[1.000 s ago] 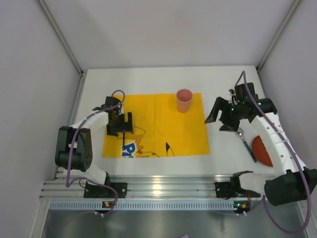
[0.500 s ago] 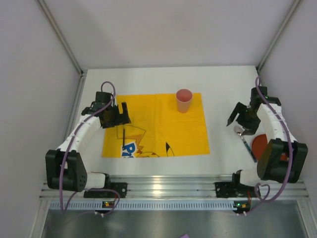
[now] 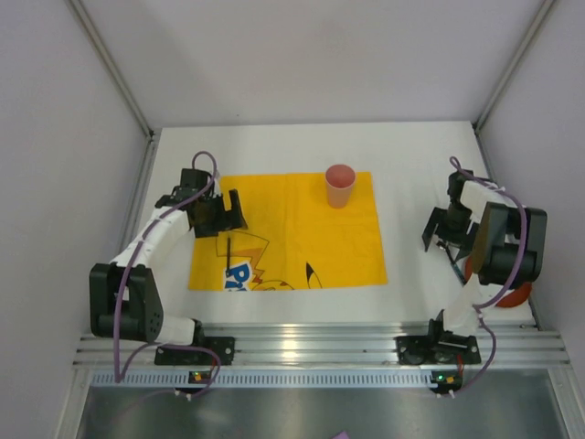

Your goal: Set the dinner table for one person

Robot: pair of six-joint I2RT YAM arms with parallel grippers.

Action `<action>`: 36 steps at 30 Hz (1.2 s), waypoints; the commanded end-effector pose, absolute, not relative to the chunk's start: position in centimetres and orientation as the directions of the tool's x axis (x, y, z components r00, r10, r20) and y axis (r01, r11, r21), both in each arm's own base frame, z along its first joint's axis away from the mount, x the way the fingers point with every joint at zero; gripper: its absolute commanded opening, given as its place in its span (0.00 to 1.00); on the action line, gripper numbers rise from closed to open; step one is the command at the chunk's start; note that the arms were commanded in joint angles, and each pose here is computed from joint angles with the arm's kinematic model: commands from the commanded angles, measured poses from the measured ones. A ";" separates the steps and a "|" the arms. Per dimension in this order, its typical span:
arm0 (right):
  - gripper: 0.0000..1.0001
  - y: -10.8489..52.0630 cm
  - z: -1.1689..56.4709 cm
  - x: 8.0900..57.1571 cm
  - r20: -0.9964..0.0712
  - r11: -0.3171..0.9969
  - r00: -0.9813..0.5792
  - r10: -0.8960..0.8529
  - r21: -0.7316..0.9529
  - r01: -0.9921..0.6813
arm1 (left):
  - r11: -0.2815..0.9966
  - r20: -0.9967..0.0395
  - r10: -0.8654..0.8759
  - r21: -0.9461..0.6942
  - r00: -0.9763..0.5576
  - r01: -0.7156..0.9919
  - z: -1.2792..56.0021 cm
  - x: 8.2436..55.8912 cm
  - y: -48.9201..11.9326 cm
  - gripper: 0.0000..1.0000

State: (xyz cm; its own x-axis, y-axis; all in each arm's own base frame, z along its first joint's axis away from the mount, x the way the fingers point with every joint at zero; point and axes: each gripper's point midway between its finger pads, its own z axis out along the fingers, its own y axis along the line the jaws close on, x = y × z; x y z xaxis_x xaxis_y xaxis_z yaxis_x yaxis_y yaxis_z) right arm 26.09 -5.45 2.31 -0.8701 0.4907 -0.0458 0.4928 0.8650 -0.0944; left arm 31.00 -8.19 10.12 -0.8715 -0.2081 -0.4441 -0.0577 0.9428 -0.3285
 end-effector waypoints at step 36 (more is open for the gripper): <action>0.66 10.9 11.4 40.1 -0.241 0.850 -0.923 0.301 0.506 0.145 | 0.912 -0.470 -0.224 -0.410 -0.854 -0.013 11.6 34.5 -10.0 0.98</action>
